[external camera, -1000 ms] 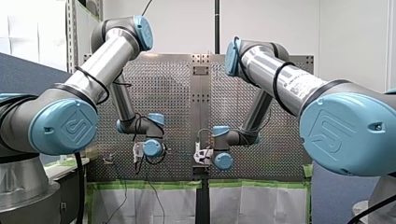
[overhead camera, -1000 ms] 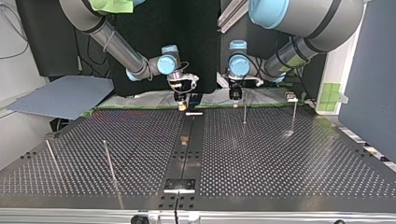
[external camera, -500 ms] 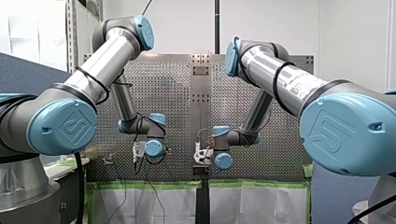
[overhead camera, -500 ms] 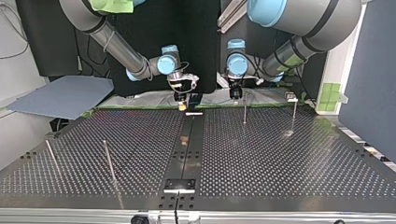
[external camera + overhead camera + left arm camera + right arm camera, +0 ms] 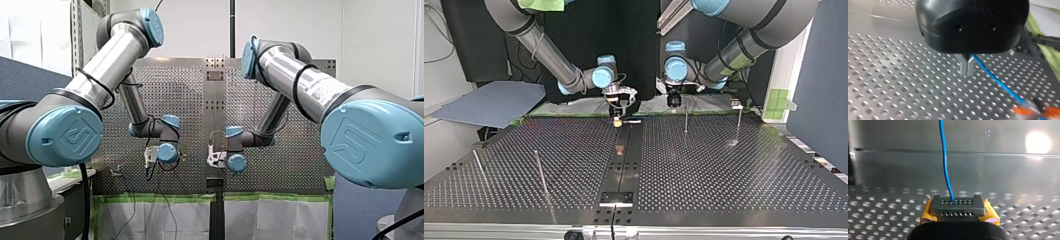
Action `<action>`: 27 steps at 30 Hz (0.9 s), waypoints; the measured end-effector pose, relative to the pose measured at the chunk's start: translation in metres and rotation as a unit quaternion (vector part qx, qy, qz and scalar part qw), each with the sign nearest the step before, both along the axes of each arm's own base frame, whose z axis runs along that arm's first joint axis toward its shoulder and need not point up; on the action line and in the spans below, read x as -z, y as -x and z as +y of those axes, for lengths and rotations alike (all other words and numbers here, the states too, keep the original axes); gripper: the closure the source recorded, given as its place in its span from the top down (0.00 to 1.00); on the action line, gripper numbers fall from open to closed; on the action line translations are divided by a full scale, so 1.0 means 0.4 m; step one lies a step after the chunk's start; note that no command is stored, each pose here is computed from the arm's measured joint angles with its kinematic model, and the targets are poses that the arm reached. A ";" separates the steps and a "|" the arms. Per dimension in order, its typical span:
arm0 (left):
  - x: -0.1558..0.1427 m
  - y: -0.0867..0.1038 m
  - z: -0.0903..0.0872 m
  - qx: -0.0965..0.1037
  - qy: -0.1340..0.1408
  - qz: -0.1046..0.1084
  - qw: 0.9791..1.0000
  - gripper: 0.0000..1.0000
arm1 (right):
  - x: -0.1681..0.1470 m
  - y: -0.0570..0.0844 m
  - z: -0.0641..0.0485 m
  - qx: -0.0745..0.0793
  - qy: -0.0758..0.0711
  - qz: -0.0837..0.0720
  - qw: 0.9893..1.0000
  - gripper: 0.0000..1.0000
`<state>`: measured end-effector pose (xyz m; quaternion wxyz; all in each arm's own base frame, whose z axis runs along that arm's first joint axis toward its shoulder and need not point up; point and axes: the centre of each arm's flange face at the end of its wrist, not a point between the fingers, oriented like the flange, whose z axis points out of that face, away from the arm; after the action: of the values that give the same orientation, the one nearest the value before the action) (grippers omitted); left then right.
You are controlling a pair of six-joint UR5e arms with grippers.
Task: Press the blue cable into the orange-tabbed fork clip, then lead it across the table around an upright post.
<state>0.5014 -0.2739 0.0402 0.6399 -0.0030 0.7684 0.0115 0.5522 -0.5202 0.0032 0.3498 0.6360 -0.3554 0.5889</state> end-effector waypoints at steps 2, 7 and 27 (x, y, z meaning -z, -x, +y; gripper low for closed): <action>-0.024 0.007 -0.011 0.000 0.004 -0.002 1.000 0.00 | -0.031 -0.002 -0.003 0.001 0.002 0.004 1.000 0.00; -0.093 0.019 -0.032 0.003 0.012 -0.007 1.000 0.00 | -0.106 -0.007 -0.003 0.000 0.003 0.006 1.000 0.00; -0.387 0.024 -0.074 -0.001 0.043 -0.064 0.997 0.00 | -0.437 -0.007 0.029 -0.008 0.009 -0.002 1.000 0.00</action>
<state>0.4917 -0.3034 0.1950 0.6870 -0.0319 0.7256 -0.0213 0.5552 -0.5087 0.1778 0.3501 0.6347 -0.3460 0.5958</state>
